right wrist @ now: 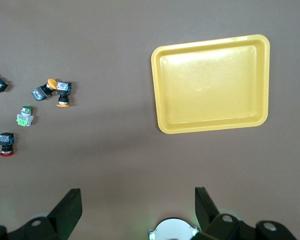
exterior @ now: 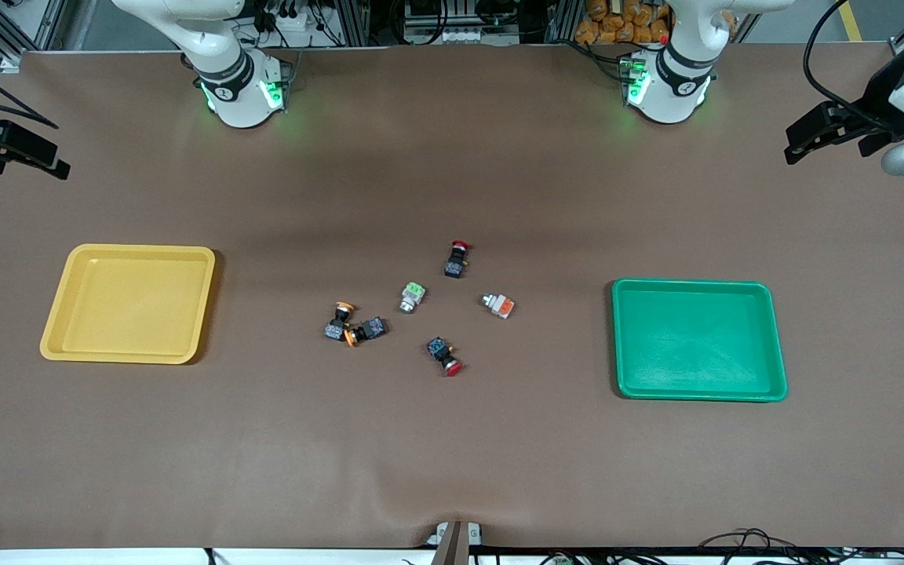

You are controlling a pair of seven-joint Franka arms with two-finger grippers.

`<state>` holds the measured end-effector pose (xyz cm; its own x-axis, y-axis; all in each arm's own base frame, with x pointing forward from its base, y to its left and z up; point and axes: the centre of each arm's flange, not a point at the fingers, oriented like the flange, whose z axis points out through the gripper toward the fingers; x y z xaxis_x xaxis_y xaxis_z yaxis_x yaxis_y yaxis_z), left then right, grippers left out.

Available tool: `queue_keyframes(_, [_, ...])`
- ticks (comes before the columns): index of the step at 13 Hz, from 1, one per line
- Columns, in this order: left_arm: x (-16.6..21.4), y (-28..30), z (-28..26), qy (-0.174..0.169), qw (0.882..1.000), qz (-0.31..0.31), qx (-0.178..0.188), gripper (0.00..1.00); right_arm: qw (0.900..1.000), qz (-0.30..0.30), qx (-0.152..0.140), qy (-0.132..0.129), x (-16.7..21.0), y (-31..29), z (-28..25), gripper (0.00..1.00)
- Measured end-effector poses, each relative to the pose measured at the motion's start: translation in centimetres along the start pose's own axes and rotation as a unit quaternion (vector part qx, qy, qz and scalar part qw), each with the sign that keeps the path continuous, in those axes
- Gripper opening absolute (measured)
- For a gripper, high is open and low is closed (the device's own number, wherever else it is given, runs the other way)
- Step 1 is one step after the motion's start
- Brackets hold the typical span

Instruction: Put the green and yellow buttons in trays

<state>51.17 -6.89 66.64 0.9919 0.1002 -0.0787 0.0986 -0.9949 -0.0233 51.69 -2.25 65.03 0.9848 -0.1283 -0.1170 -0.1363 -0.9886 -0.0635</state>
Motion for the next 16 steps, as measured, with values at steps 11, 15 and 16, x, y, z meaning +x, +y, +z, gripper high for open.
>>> queue_keyframes(11, [0.1,2.2,2.3,-0.011,1.000,0.020,0.005,1.00,0.999,-0.008,0.002,-0.036,1.9,-0.6,4.4,1.00])
queue_keyframes(15, [0.1,6.5,4.6,0.004,1.000,0.017,0.005,1.00,0.998,-0.032,-0.002,-0.052,6.1,-4.0,10.5,1.00])
queue_keyframes(16, [0.1,7.9,5.5,0.008,1.000,0.005,0.005,1.00,0.998,-0.034,-0.002,-0.057,7.3,-4.5,12.3,1.00])
